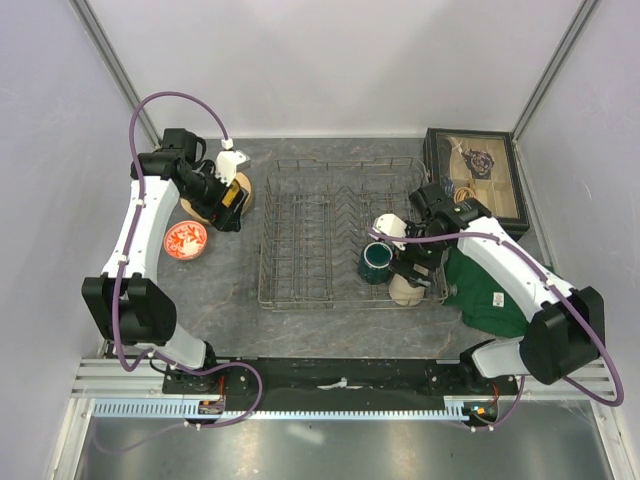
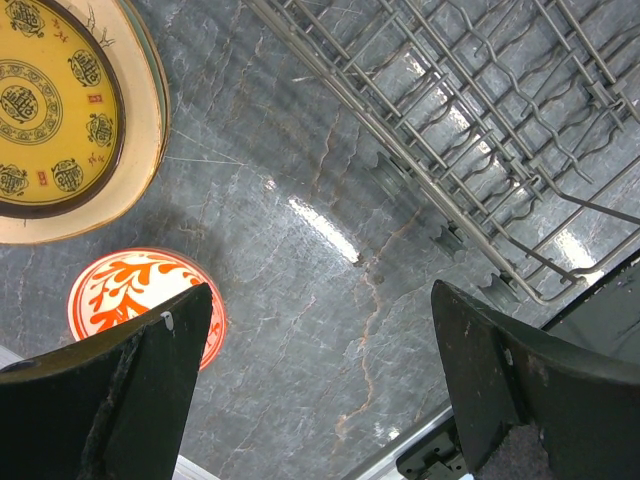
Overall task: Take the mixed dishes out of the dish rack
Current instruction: Pick up the cup from the dish rack.
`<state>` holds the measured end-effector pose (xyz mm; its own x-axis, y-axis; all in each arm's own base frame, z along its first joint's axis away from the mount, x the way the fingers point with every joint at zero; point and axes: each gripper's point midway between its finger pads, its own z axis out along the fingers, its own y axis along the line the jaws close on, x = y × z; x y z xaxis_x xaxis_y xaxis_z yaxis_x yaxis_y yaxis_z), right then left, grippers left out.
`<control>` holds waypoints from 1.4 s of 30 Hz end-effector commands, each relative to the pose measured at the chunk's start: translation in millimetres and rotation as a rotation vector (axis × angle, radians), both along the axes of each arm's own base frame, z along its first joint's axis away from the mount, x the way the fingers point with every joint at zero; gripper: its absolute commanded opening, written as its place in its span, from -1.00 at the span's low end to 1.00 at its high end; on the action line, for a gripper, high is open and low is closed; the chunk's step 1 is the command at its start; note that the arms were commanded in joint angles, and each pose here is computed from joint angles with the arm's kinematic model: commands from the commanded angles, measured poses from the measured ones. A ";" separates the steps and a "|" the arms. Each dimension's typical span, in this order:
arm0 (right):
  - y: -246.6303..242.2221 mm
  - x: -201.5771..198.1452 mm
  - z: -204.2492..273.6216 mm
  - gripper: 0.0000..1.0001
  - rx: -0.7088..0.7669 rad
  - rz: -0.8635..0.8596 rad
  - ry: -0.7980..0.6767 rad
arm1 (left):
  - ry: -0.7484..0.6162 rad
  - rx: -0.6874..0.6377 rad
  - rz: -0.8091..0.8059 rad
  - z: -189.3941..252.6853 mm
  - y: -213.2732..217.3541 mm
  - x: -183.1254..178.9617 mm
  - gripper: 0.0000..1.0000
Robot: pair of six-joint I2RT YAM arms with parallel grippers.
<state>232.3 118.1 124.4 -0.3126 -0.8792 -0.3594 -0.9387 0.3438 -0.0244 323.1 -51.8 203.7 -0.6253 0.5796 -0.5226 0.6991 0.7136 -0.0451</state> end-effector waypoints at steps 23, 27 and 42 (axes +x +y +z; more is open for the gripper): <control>-0.9 9.4 79.0 -0.14 0.015 0.046 -0.106 | -0.053 -0.018 0.015 13.8 -3.7 2.1 0.93; 2.3 15.5 108.8 -0.16 0.051 0.032 -0.173 | -0.117 -0.103 -0.020 29.3 -19.5 2.7 0.93; 79.6 30.3 201.8 -0.26 0.555 0.000 -0.280 | -0.469 -0.439 -0.180 120.9 -95.6 -6.2 0.93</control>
<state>260.4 168.2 288.9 -0.1933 -0.6960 -0.6916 -0.9176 0.3777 -0.1236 315.8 -123.0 287.1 -0.3119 0.4427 -0.8407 0.7923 0.6095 0.0270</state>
